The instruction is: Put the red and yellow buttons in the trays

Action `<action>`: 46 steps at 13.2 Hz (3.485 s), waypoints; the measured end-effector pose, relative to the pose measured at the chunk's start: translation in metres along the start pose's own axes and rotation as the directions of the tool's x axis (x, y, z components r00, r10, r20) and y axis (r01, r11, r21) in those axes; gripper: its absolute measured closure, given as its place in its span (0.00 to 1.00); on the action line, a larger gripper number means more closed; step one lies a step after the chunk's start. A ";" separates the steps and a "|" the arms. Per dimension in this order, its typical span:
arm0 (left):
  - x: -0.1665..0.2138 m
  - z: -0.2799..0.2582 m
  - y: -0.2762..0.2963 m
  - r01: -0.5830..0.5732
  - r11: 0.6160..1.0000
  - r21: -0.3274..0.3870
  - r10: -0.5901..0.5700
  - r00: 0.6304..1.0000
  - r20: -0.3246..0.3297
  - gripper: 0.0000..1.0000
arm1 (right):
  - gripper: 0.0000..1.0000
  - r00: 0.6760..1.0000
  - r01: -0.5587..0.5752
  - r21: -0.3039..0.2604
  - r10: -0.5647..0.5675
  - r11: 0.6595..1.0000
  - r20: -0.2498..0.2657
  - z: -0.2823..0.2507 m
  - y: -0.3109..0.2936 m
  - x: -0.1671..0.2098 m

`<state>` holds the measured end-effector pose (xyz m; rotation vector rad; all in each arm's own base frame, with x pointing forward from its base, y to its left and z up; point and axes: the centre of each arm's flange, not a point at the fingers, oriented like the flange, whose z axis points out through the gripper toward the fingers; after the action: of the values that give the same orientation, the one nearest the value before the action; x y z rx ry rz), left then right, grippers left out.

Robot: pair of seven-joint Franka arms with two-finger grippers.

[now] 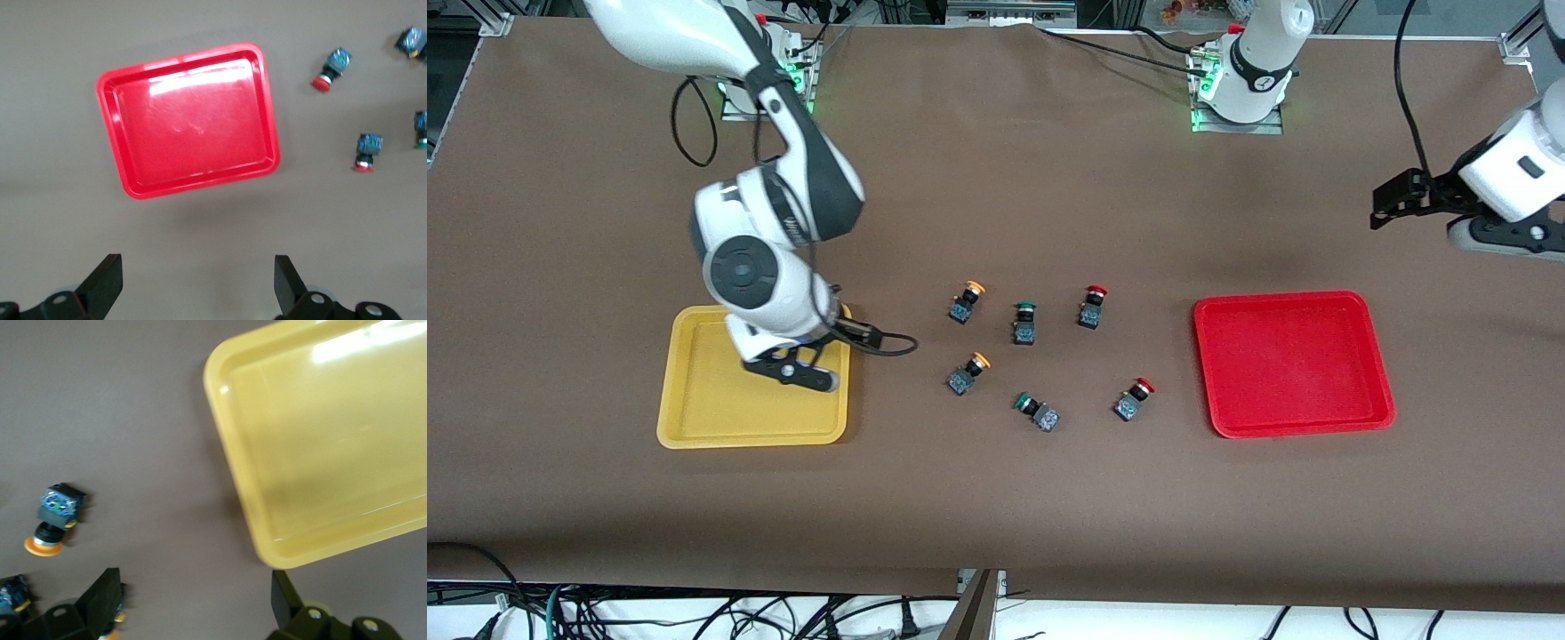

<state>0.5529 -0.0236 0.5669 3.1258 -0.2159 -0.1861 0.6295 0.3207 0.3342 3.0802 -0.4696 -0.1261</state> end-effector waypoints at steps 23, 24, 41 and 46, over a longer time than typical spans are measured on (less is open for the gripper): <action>0.179 0.347 0.197 -0.437 0.896 0.080 0.438 0.839 -0.323 0.00 | 0.54 0.992 -0.115 0.044 0.117 0.992 -0.045 0.158 -0.103 -0.124; 0.178 0.357 0.205 -0.446 0.891 0.081 0.447 0.833 -0.327 0.00 | 0.59 0.992 -0.115 0.045 0.117 0.992 -0.046 0.157 -0.103 -0.124; 0.179 0.327 0.194 -0.480 0.874 0.076 0.484 0.846 -0.223 0.59 | 0.59 0.982 0.162 -0.045 -0.157 0.986 0.104 0.111 0.249 0.135; 0.160 0.261 0.086 -0.431 0.902 0.017 0.432 0.901 -0.044 0.59 | 0.51 0.982 0.179 -0.030 -0.177 0.983 0.068 0.144 0.283 0.150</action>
<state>0.6671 -0.1297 0.2898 2.9824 -0.8964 -0.1062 0.6762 0.0046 0.1889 3.0850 -0.1897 -0.2367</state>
